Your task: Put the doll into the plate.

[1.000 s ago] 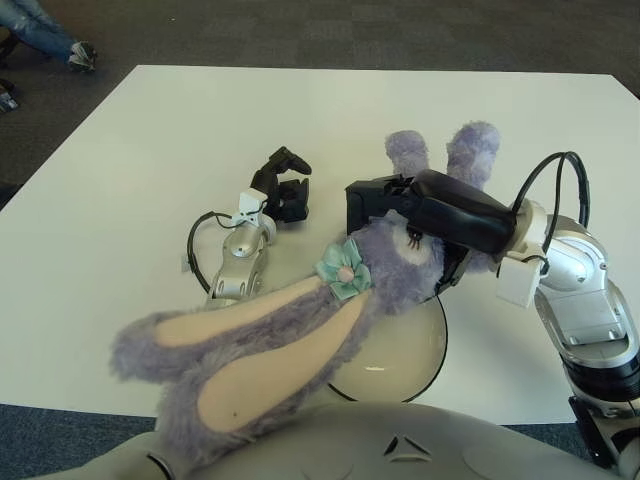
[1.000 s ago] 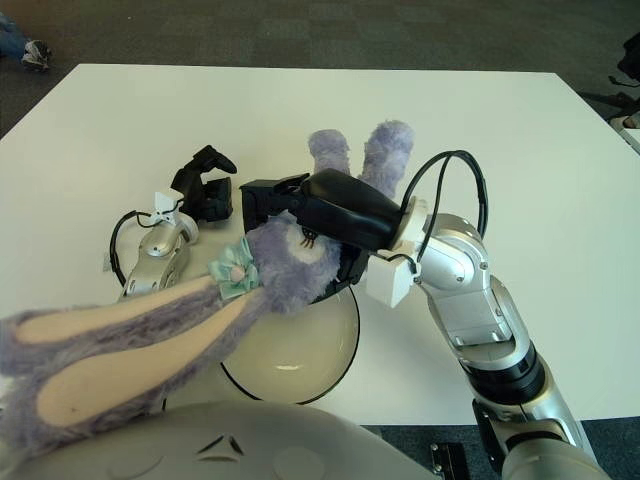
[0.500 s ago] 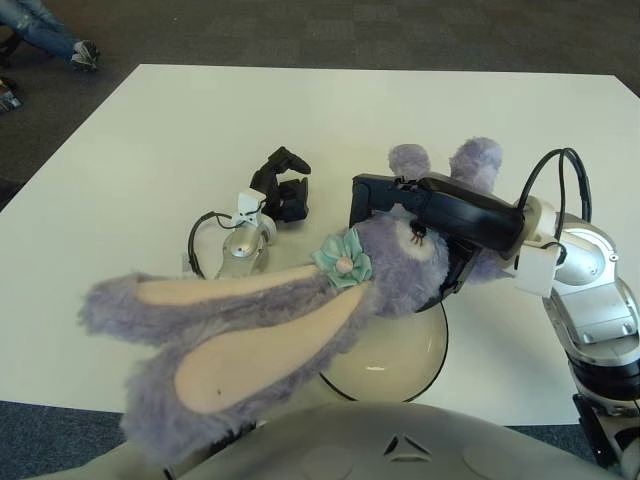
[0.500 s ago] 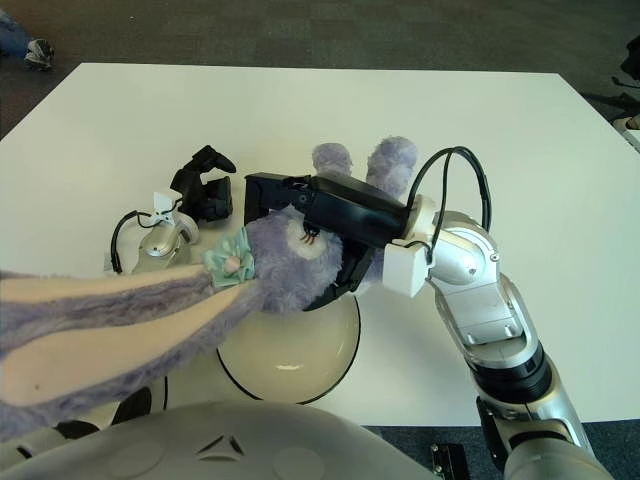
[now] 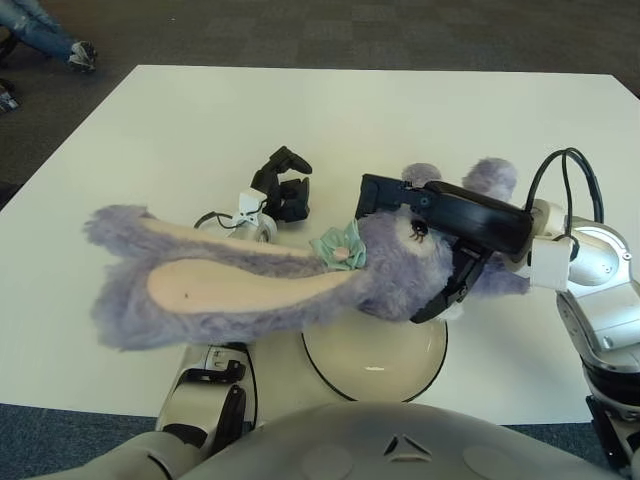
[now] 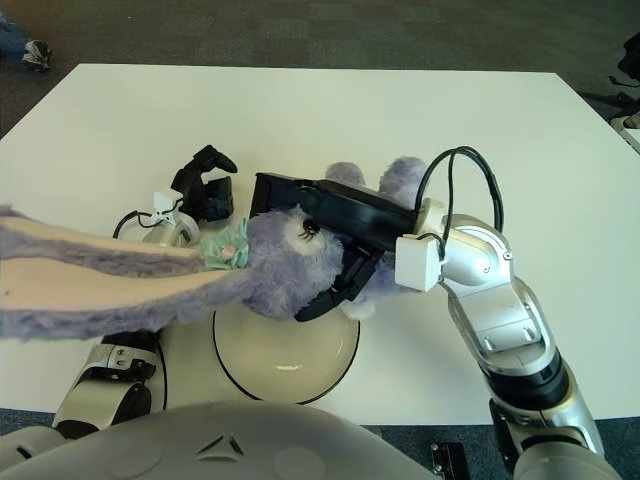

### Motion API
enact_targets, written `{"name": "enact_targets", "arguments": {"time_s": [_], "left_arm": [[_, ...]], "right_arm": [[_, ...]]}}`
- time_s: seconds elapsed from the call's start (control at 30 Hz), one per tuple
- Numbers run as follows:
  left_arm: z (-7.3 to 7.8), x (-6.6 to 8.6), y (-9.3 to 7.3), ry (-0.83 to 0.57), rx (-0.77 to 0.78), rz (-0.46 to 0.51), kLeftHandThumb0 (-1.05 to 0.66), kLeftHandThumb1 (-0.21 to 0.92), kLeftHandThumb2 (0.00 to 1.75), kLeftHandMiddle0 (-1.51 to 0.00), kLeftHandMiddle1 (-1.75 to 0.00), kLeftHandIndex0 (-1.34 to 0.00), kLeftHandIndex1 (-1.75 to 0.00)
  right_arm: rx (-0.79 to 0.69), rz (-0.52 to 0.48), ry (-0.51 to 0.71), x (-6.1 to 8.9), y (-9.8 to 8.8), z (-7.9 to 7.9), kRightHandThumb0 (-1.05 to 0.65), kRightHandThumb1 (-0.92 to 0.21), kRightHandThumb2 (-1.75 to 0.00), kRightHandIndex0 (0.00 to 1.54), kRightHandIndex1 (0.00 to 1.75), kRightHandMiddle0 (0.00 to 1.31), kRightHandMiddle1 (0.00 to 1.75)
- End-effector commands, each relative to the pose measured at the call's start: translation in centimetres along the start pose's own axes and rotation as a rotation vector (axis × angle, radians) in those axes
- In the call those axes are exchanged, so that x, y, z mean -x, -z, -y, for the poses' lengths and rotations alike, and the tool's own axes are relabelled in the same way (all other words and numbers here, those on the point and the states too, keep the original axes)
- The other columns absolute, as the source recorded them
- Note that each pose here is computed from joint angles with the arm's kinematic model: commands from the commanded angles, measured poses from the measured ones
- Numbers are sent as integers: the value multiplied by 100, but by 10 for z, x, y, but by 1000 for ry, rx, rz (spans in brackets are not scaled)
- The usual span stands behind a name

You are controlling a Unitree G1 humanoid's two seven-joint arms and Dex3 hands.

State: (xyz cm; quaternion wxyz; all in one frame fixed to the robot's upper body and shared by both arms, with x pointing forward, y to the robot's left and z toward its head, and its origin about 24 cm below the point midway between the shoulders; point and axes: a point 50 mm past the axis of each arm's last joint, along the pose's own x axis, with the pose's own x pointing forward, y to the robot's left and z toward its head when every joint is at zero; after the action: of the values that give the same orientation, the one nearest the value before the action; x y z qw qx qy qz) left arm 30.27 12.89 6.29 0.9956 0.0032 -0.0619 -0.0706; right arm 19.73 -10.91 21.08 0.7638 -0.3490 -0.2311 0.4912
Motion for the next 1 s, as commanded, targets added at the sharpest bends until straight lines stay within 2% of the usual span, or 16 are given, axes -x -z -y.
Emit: {"name": "enact_targets", "arguments": {"time_s": [0.0,0.1,0.23,0.33,0.37,0.43,0.53,0.7,0.8,0.83,0.97], "left_arm": [[-1,-1,-3,3,-3,8,-43,47,112,-112,-175,-49,-175],[-1,-1,-3,3,-3,9,-43,47,112,-112,-175,-49,-175],[1,-1,-4,3,-8,13,-43,47,113,-112,-175,-49,-175],[1,-1,-4,2,-10,15,-43,46,113,-113,-175,-50,-175],[1,-1,-4,2,-11,15,-43,46,113,-113,-175,-50,-175],[1,-1,-4,2,-10,17,-43,46,113,-113,-175,-50,-175],[2,0,-5,-1,-17,25,-43,46,113,-113,-175,-50,-175],[3,0,-6,-6,-35,38,-44,43,117,-116,-175,-52,-175],[5,0,-7,-4,-39,43,-45,42,119,-117,-175,-53,-175],[5,0,-7,-4,-36,44,-45,41,120,-117,-175,-54,-175],[7,0,-8,-6,-27,50,-45,40,122,-119,-175,-55,-175]], "right_arm": [[26,-17,-45,6,-3,7,-51,-92,-81,0,99,7,147],[25,-31,-66,10,-3,12,-61,-92,-94,0,86,2,130],[42,-52,-87,15,-5,22,-65,-92,-100,0,69,0,103],[121,65,13,3,-3,9,-64,-92,-98,2,65,0,95],[144,99,40,0,-2,5,-63,-92,-94,9,57,0,89],[192,76,-12,1,-23,19,-63,-92,-93,11,50,0,85],[191,38,-126,2,-16,17,-60,-92,-94,9,43,0,71],[199,25,-133,7,-16,23,-51,-92,-92,11,41,0,66],[243,74,-31,-1,-12,7,-51,-92,-89,12,42,0,74],[187,51,-60,3,-10,9,-51,-92,-88,12,42,0,77],[111,3,-120,17,-8,29,-42,-92,-89,2,18,0,56]]}}
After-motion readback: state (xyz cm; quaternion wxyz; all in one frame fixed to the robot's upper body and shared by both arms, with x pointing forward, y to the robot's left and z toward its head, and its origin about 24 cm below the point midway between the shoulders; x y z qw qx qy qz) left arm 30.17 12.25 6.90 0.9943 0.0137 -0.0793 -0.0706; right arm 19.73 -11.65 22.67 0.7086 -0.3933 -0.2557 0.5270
